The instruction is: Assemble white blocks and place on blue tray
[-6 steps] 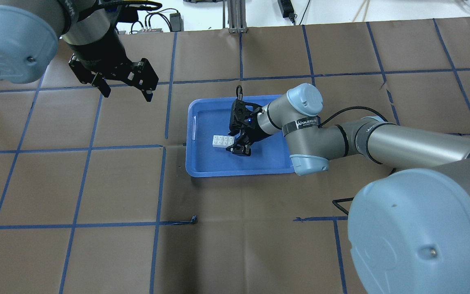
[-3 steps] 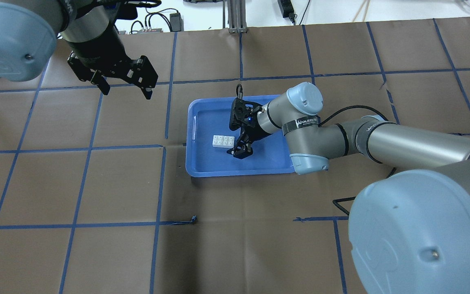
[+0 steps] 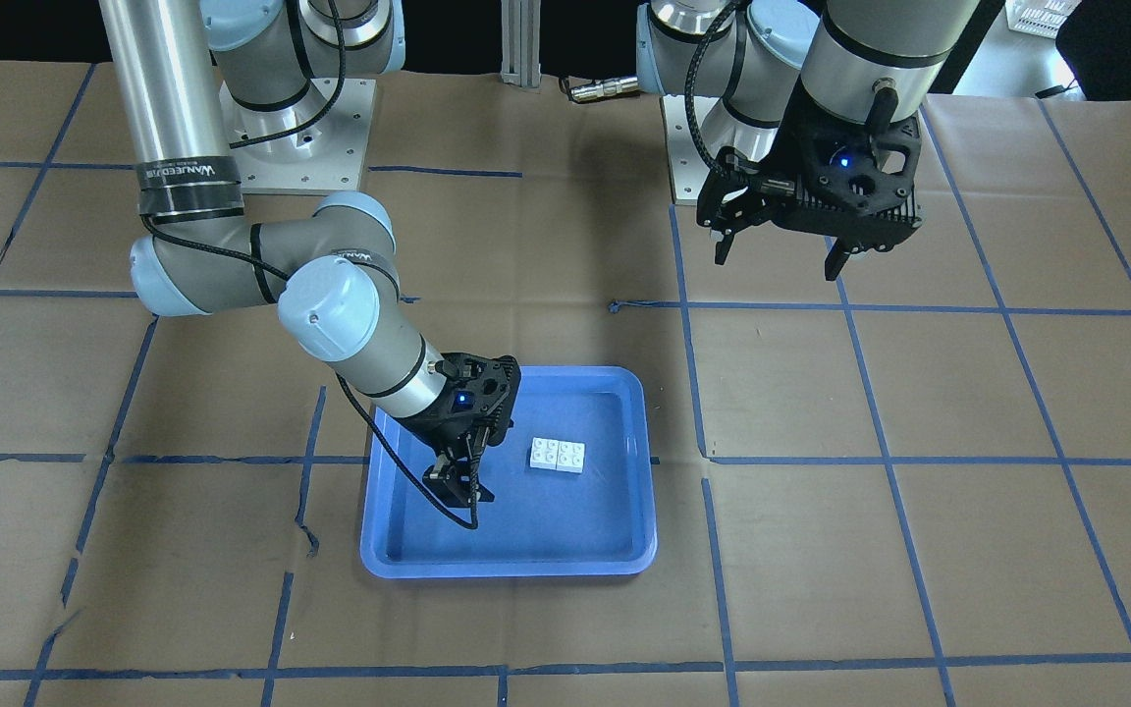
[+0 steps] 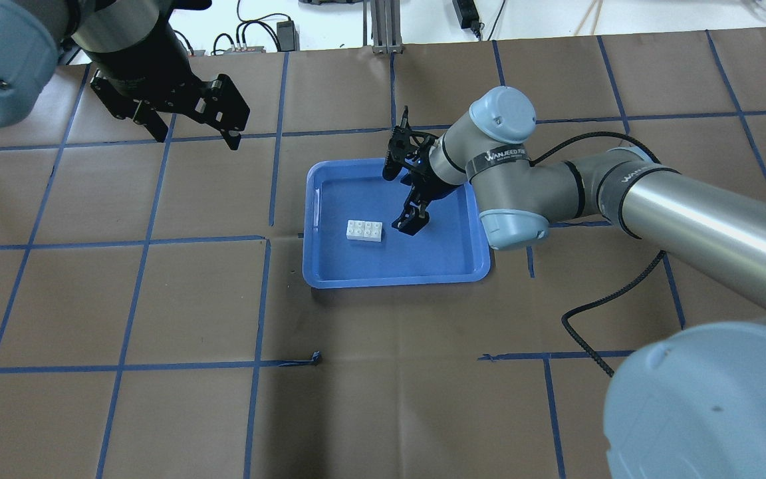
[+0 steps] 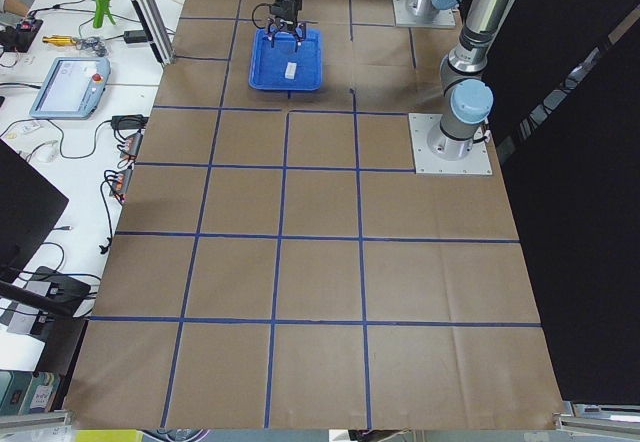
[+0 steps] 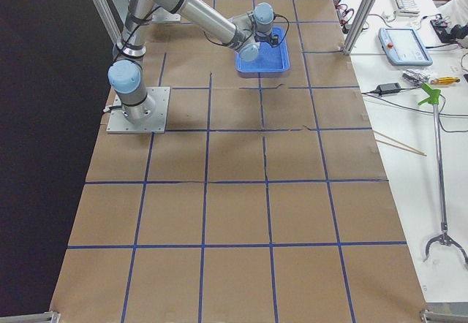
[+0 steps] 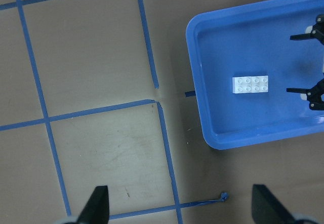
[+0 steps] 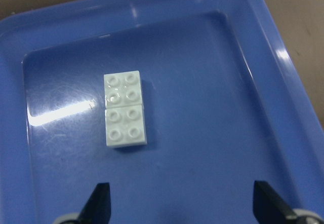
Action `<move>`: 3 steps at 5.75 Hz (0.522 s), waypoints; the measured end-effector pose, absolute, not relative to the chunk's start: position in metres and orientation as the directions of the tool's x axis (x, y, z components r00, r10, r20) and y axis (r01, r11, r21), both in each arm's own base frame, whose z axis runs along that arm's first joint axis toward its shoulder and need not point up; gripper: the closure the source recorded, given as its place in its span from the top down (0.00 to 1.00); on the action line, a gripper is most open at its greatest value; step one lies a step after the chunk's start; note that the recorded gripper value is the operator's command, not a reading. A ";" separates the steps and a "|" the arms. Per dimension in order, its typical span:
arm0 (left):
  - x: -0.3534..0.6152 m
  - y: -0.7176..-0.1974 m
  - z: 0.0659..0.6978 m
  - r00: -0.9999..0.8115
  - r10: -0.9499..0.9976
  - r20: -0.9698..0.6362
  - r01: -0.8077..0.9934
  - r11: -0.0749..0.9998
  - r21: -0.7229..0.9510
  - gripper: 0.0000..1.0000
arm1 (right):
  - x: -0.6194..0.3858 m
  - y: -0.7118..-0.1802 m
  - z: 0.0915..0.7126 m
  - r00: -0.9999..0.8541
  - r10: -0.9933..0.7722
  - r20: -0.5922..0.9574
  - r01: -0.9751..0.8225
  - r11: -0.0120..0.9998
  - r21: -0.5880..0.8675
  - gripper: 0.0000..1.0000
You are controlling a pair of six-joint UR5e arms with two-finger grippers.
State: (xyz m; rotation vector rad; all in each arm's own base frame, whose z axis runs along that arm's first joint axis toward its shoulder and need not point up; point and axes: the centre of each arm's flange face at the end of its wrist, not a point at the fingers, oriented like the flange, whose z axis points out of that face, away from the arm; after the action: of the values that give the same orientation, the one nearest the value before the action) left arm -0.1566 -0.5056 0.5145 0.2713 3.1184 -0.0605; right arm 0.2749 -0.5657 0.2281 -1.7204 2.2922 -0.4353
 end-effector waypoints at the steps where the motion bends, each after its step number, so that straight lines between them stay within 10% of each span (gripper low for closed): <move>1: -0.157 -0.496 0.523 -0.985 0.173 -0.017 0.173 0.984 -0.033 0.99 | 0.254 -0.574 0.266 -0.427 -0.903 -0.051 -0.869 0.425 -0.255 1.00; 3: -0.164 -0.471 0.533 -0.981 0.195 -0.017 0.195 0.980 -0.029 0.99 | 0.206 -0.587 0.329 -0.742 -0.668 -0.065 -0.663 0.744 -0.082 1.00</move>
State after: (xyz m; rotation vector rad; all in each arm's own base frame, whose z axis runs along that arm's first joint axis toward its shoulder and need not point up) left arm -0.1644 -0.4705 0.5334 0.3061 3.1117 -0.0471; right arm 0.2065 -0.5866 0.3290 -1.0891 2.8498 -0.0814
